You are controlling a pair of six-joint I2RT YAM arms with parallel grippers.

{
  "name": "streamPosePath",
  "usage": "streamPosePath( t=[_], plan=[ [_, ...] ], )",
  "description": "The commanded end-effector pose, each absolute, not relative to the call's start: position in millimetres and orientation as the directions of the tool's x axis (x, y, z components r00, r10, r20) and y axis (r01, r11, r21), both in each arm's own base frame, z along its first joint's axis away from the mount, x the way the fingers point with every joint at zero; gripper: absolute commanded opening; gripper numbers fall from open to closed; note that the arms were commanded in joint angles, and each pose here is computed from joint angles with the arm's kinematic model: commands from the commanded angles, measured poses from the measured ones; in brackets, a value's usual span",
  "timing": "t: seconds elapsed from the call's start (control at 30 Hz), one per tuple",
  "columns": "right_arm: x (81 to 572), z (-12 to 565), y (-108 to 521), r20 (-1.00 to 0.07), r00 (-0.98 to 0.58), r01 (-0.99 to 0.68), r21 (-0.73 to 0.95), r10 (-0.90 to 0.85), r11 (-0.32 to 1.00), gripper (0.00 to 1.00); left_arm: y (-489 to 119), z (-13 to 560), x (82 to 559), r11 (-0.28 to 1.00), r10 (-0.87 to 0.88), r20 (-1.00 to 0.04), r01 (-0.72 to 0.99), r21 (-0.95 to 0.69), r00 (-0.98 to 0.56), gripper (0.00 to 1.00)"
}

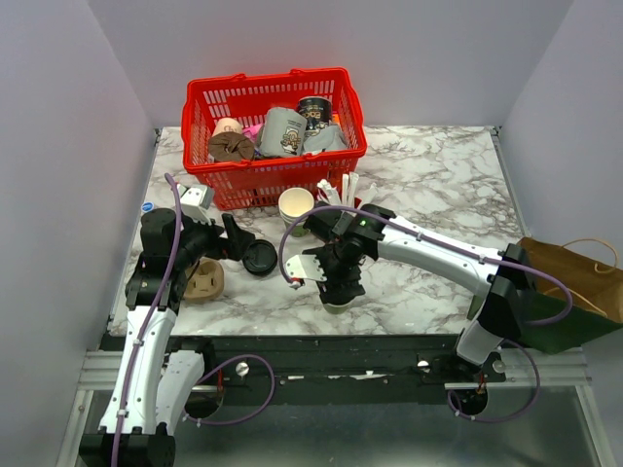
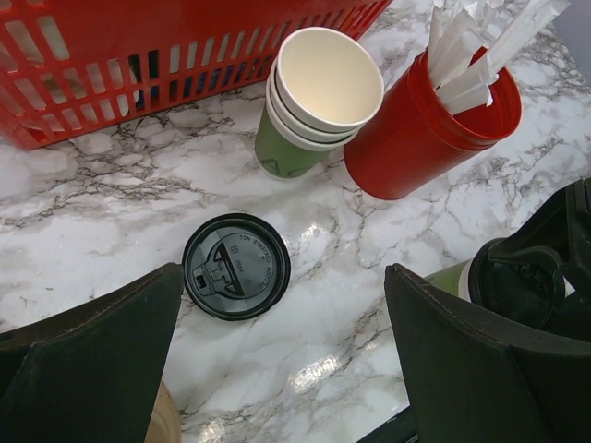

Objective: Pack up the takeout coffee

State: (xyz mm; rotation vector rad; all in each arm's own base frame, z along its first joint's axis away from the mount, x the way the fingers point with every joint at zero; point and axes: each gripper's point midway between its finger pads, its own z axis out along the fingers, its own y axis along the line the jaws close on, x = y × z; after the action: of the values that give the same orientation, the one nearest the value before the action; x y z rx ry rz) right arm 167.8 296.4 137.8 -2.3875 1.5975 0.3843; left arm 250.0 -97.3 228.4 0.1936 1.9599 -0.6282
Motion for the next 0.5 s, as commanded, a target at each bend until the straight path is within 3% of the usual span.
streamPosePath(
  t=[0.0, 0.47],
  plan=[
    [168.9, 136.2, 297.5, -0.34, 0.349, -0.933, -0.037, -0.873, -0.358, 0.78, -99.8, 230.2, 247.1, 0.838, -0.15, -0.877, 0.412, -0.358, -0.457, 0.97],
    [158.9, 147.8, 296.9, -0.371, 0.35, -0.927, -0.004, -0.86, -0.376, 0.79, -100.5, 231.9, 245.9, 0.834, -0.15, -0.878, 0.419, -0.359, -0.454, 0.97]
  ],
)
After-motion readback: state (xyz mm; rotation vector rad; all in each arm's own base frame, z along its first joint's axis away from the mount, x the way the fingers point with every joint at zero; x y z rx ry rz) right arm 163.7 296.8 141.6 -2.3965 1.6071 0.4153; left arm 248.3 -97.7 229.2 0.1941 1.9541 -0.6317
